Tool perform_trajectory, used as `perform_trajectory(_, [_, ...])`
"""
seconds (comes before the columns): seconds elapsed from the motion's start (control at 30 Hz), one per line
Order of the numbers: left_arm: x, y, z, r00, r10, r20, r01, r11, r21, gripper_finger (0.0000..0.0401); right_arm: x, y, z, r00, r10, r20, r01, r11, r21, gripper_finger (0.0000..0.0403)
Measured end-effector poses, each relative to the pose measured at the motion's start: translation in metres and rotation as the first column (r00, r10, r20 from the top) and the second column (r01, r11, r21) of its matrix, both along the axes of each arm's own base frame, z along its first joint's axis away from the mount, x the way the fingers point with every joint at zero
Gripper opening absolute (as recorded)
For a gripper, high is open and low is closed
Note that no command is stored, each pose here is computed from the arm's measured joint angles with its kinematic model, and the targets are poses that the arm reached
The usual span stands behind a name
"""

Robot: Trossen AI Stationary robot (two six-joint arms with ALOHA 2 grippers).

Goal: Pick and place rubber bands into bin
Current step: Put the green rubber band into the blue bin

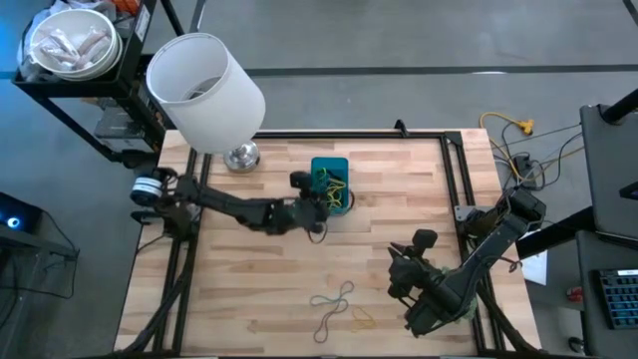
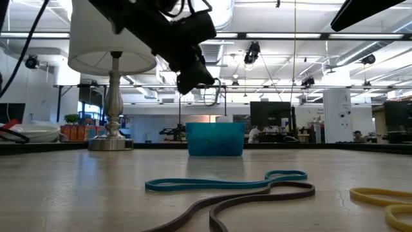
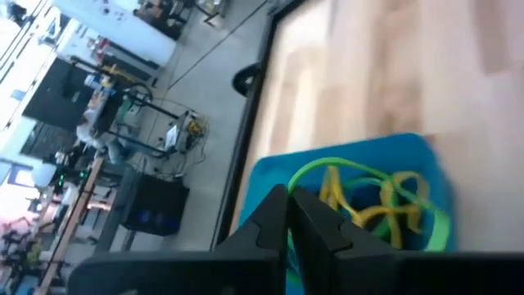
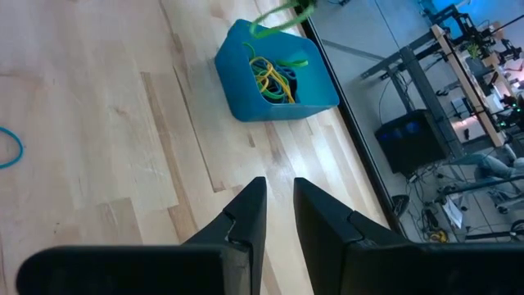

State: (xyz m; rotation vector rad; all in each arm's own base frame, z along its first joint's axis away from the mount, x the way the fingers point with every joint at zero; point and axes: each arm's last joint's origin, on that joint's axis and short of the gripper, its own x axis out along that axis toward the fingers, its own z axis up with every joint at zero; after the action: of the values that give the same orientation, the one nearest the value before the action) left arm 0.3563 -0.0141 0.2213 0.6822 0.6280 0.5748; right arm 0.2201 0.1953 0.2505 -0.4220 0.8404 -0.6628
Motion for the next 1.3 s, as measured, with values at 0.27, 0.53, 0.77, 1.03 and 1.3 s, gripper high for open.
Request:
perform_trajectory(0.27, [0.003,0.034,0.002,0.999,0.013,0.034,-0.011,0.998,-0.054,0.0,0.0,0.0,0.0,1.0,0.0,0.0,0.0,1.0,0.0,0.0059])
perform_trajectory(0.53, [0.005,0.05,-0.005,0.999,0.033,0.035,-0.031,0.997,-0.069,0.0,0.0,0.0,0.0,1.0,0.0,-0.001,0.0,1.0,0.0,0.0059])
perform_trajectory(0.77, [0.006,0.055,-0.012,1.0,0.015,0.008,-0.015,0.995,-0.094,0.0,0.0,0.0,0.0,1.0,0.0,0.0,0.0,1.0,0.0,0.0059])
perform_trajectory(1.03, [0.005,0.061,-0.014,1.0,0.008,0.015,-0.006,0.992,-0.127,0.0,0.0,0.0,0.0,1.0,0.0,0.0,0.0,1.0,0.0,0.0059])
perform_trajectory(1.3, [0.004,0.064,-0.016,1.0,0.017,0.009,-0.016,0.992,-0.127,0.0,0.0,0.0,0.0,1.0,0.0,0.001,0.0,1.0,0.001,0.0059])
